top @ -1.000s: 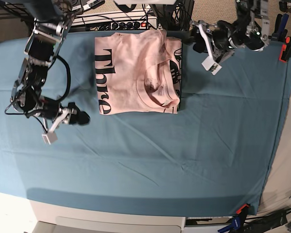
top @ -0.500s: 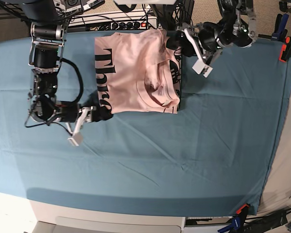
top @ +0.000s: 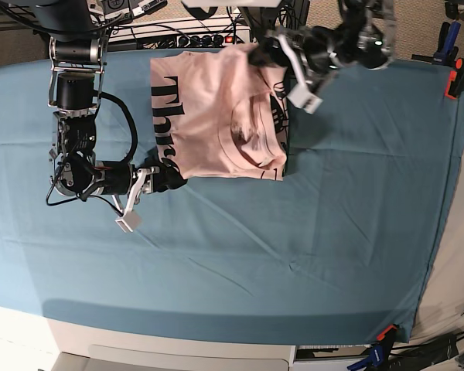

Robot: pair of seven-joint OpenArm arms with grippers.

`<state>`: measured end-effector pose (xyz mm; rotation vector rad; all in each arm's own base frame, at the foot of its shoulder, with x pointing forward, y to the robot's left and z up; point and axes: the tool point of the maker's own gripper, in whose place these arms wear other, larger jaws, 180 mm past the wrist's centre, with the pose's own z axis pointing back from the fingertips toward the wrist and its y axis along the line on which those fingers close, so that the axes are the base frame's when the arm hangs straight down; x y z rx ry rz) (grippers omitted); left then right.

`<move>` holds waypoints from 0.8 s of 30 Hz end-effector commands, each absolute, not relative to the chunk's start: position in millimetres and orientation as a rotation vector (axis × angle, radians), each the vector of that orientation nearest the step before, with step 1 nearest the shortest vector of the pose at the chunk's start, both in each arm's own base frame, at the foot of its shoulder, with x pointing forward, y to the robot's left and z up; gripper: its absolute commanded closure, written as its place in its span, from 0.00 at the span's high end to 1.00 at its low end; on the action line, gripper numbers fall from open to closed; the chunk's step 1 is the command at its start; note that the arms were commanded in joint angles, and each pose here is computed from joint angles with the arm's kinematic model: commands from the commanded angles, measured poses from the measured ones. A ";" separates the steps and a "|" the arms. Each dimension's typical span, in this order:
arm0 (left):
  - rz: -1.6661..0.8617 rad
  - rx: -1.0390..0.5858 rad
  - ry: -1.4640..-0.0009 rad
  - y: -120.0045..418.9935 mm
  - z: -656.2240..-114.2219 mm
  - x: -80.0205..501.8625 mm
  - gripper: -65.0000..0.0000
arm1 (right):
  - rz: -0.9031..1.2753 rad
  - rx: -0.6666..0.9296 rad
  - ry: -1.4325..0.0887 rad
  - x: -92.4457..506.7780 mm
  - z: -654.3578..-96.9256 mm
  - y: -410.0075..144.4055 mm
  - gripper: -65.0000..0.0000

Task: Fold the T-shirt properly
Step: 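Grasp the folded stack edges with both grippers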

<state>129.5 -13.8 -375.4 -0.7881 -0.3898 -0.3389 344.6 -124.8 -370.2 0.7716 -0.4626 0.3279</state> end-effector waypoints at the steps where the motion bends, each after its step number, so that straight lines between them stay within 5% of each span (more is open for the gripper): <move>1: -0.350 -0.818 -0.426 -23.2 -365.5 133.0 0.60 | 0.340 0.778 -0.527 359.7 -351.0 -126.6 0.46; 24: -0.400 -0.825 -0.489 -35.0 -355.0 150.9 0.55 | 0.340 0.781 -0.527 359.7 -350.8 -125.4 0.45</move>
